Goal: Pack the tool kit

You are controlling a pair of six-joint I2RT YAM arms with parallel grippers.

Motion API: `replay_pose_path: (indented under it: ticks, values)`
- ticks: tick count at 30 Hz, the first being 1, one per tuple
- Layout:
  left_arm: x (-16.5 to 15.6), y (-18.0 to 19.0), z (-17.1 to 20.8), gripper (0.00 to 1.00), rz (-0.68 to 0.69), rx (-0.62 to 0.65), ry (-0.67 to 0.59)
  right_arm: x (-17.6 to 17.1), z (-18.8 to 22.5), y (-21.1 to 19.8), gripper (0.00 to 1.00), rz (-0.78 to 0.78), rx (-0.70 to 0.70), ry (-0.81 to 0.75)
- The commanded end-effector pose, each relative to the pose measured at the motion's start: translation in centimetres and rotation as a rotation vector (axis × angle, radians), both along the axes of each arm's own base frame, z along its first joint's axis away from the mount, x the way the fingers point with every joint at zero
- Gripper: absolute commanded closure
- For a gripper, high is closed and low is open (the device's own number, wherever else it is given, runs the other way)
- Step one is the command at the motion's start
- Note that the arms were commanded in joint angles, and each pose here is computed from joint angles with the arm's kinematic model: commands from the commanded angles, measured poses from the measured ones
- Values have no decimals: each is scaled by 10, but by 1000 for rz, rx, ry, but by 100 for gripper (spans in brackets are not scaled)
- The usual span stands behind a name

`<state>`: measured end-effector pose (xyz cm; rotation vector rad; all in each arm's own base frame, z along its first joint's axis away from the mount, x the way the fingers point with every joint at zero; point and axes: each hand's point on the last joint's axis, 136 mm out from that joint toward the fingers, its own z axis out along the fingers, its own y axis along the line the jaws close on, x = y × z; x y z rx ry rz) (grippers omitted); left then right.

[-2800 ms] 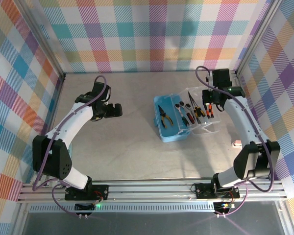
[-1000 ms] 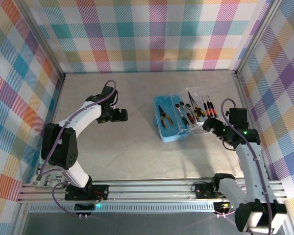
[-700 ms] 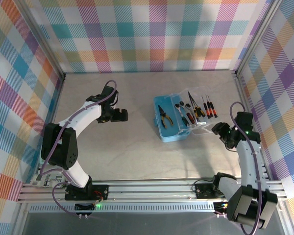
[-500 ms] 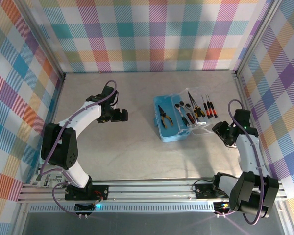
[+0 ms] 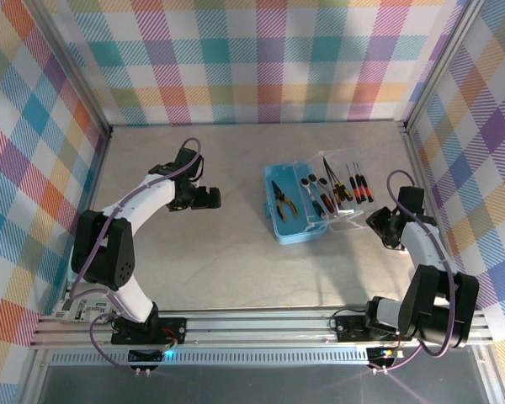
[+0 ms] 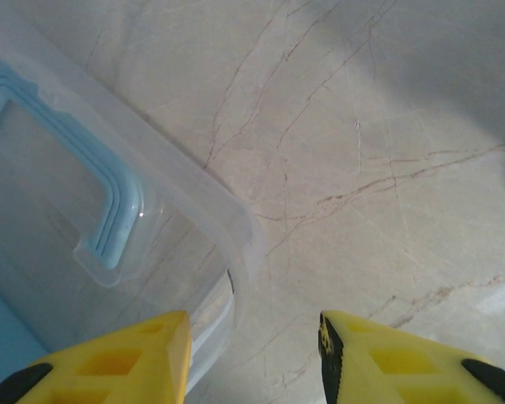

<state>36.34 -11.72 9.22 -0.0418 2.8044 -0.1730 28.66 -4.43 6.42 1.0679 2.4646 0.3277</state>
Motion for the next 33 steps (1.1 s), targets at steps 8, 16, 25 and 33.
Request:
replay_pose_path:
  ticks: [8,16,25,33]
  values:
    - [2,-8,-3,0,-17,2,48,31,-19,0,70,-16,5,-30]
    - [13,-34,-13,0,-44,-33,65,33,-12,3,99,13,-26,-29]
    - [39,-115,-42,0,-122,-150,78,26,20,10,100,56,-62,-82]
    - [68,-161,-40,0,-143,-253,42,23,43,21,100,98,-96,-118]
